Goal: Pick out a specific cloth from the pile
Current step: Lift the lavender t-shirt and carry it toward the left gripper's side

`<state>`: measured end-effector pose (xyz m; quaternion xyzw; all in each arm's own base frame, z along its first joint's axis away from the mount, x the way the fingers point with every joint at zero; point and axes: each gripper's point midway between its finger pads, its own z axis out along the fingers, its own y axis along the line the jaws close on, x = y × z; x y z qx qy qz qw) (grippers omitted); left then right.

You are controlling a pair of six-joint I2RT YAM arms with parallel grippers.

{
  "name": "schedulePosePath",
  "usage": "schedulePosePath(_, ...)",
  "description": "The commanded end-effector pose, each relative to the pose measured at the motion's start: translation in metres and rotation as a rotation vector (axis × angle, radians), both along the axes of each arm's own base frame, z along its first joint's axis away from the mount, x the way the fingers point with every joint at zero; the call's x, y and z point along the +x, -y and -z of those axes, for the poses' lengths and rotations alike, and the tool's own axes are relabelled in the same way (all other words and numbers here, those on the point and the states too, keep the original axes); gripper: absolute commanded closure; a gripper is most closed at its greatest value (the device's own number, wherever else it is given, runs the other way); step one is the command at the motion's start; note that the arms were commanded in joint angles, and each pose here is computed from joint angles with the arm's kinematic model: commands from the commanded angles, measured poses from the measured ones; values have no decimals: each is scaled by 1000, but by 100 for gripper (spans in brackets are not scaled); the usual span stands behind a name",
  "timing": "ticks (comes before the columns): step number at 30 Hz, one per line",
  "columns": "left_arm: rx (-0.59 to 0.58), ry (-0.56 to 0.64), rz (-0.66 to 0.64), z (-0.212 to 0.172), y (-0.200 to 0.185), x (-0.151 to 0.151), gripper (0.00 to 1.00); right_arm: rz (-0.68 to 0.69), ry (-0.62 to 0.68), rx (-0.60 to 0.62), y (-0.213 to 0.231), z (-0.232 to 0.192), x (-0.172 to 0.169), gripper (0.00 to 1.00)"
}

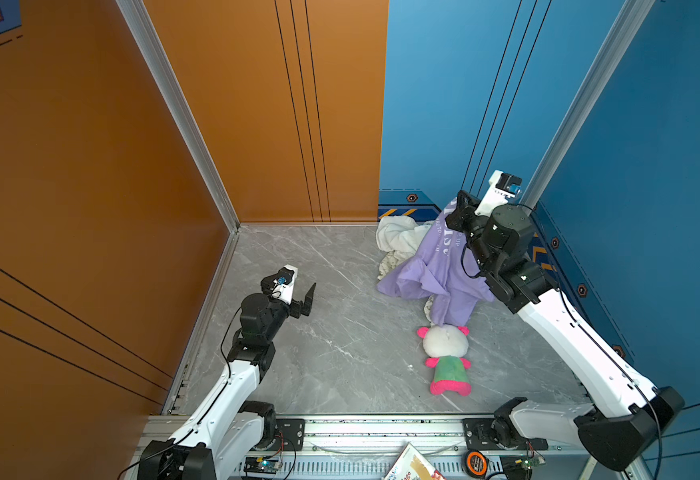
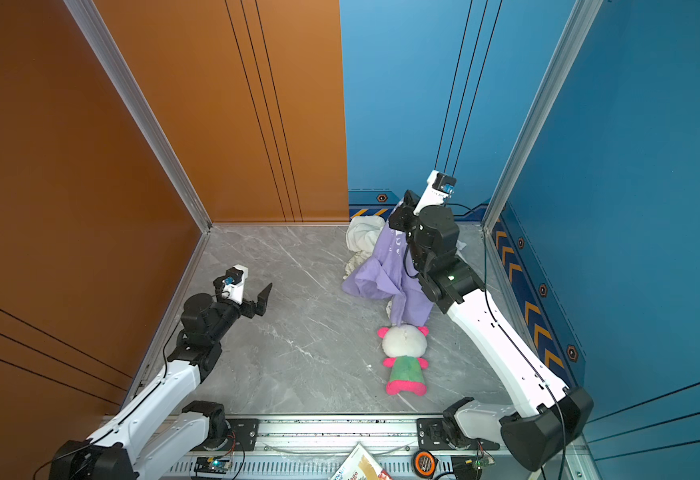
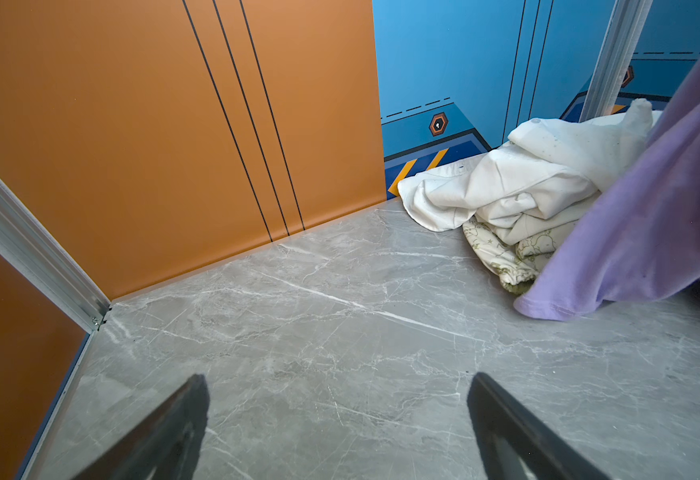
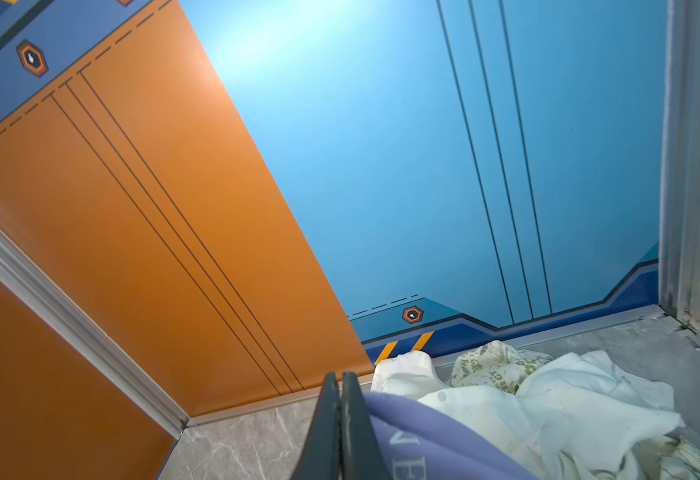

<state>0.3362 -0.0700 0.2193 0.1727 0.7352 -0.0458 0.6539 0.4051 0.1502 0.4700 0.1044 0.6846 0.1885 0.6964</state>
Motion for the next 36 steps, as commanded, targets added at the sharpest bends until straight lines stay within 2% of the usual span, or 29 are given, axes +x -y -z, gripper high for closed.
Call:
schedulePosePath(1,11,26,-7,-4,-1,-3,2,-68,82,-47,-34,-35,10,100)
schedulePosePath(9,12,27,-1,-4,1,-3,2,-279,119,-81,-138,-64,46,100)
schedulePosePath(14,15,32,-5,-5,0,-4,2,-355,190,-47,-179,-84,58,100)
schedulePosePath(16,16,32,-6,-5,0,-4,2,-393,185,8,-194,-78,65,100)
schedulePosePath(18,16,31,-6,-5,0,-4,2,-460,163,48,-212,-65,69,100)
schedulePosePath(23,19,32,-11,-4,-1,-4,2,-625,-60,-8,-270,37,87,100)
schedulePosePath(24,19,31,-11,-4,-1,-3,2,-694,-124,-41,-296,64,75,100)
schedulePosePath(26,20,31,-16,-4,-2,-3,2,-754,-257,-106,-313,118,69,93)
schedulePosePath(27,22,32,-25,-4,-3,-3,2,-776,-335,-147,-317,147,65,84)
schedulePosePath(30,25,38,-50,-5,-8,-4,2,-858,-498,-246,-322,204,45,50)
schedulePosePath(33,8,36,-93,-7,-14,-2,2,-851,-556,-300,-304,221,37,34)
schedulePosePath(36,-27,2,-127,-8,-19,0,2,-793,-543,-313,-275,214,39,27)
